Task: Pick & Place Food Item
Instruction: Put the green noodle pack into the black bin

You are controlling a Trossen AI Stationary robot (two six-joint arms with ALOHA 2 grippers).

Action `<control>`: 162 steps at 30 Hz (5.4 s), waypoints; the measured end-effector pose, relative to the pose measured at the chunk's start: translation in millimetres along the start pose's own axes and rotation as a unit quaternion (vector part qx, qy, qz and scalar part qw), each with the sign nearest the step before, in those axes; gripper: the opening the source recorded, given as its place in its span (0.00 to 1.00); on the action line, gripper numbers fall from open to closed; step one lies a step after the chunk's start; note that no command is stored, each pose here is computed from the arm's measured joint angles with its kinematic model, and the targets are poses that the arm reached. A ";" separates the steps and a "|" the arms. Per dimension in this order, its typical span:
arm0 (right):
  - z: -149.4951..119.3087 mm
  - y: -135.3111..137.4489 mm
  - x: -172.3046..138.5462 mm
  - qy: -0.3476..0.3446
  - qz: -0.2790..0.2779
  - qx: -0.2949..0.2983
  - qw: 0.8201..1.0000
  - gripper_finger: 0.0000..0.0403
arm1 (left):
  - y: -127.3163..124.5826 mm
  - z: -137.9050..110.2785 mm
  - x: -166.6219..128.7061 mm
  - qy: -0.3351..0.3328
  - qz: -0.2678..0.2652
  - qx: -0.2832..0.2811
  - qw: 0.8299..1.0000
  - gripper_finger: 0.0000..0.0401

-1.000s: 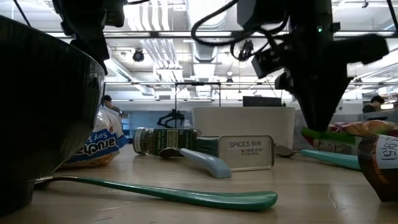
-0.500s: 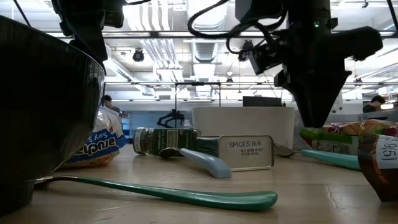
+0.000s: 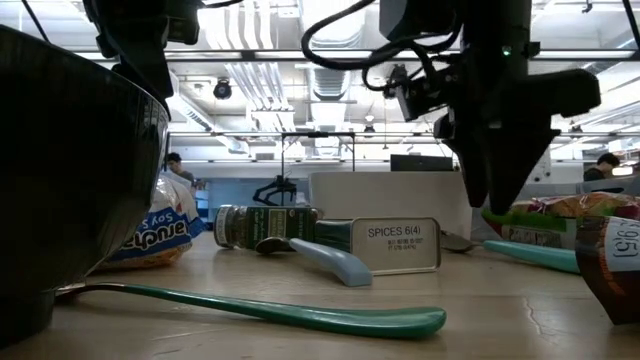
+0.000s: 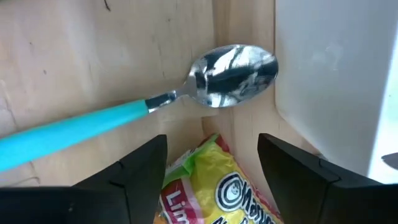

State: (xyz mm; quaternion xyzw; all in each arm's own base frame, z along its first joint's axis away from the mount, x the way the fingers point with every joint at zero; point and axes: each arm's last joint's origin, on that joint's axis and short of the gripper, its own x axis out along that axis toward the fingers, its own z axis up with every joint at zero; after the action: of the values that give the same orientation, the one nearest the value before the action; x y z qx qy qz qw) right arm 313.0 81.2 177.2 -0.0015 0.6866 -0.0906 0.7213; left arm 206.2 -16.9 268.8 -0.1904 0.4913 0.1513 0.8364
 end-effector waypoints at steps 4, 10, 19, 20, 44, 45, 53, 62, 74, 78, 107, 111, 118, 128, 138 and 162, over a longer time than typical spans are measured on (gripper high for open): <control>-4.2 -1.2 5.6 0.010 -0.006 -0.002 1.000 0.62 | 0.0 0.0 0.0 0.000 0.000 0.000 1.000 0.76; -8.0 -1.9 14.6 0.007 -0.014 -0.002 1.000 0.62 | 0.0 0.1 0.0 0.000 0.000 0.000 1.000 0.76; -12.7 -2.7 21.9 0.012 -0.016 -0.002 1.000 0.55 | 0.0 0.1 0.0 0.000 0.000 -0.002 1.000 0.76; -13.2 -2.9 22.4 0.013 -0.017 -0.001 1.000 0.52 | 0.0 0.1 0.0 0.000 0.000 -0.002 1.000 0.76; -7.2 4.5 7.8 0.017 0.033 0.049 0.998 0.02 | 0.0 0.0 0.0 0.000 0.000 -0.003 1.000 0.76; -7.0 6.2 5.0 0.015 0.040 0.049 0.998 0.02 | 0.0 0.0 0.0 0.000 0.000 -0.003 1.000 0.76; -15.6 6.2 -34.7 -0.033 0.073 0.098 0.992 0.02 | 0.0 -0.1 -0.1 0.001 0.000 -0.005 1.000 0.76; -36.8 -13.2 -90.6 -0.120 0.121 0.175 0.970 0.02 | 0.1 -0.2 -0.1 0.001 0.001 -0.004 1.000 0.76; -79.4 -51.0 -155.5 -0.257 0.157 0.250 0.920 0.02 | 0.1 -0.2 -0.1 0.001 0.001 -0.005 1.000 0.76; -94.4 -68.1 -171.4 -0.297 0.163 0.275 0.900 0.02 | -0.1 -0.2 -0.1 0.003 -0.003 -0.011 1.000 0.76; -124.4 -188.0 -88.2 -0.324 0.254 0.355 0.839 0.02 | -0.8 0.8 -0.3 -0.002 -0.006 -0.041 0.999 0.76; -133.3 -188.5 -73.1 -0.321 0.274 0.374 0.826 0.02 | -0.8 0.9 -0.3 -0.002 -0.006 -0.046 0.999 0.76; -137.8 -185.8 -53.5 -0.320 0.286 0.378 0.820 0.02 | -0.8 0.9 -0.3 -0.002 -0.006 -0.054 0.999 0.76; -136.8 -184.1 -26.9 -0.319 0.285 0.380 0.820 0.02 | -1.3 1.6 -0.3 -0.006 -0.009 -0.057 0.998 0.76; -137.2 -185.3 -22.7 -0.324 0.265 0.389 0.820 0.02 | -1.6 2.1 -0.3 -0.008 -0.011 -0.057 0.998 0.76; -135.5 -189.3 -21.2 -0.318 0.220 0.436 0.813 0.43 | -1.8 1.9 -0.3 -0.005 -0.015 -0.061 0.998 0.76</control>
State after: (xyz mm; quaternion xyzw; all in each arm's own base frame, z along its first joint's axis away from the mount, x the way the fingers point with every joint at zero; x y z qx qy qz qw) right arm 153.6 -85.7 214.5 0.4357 0.2894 -0.2137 0.8251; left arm 208.3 -17.7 270.2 -0.2478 0.4740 0.1693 0.8278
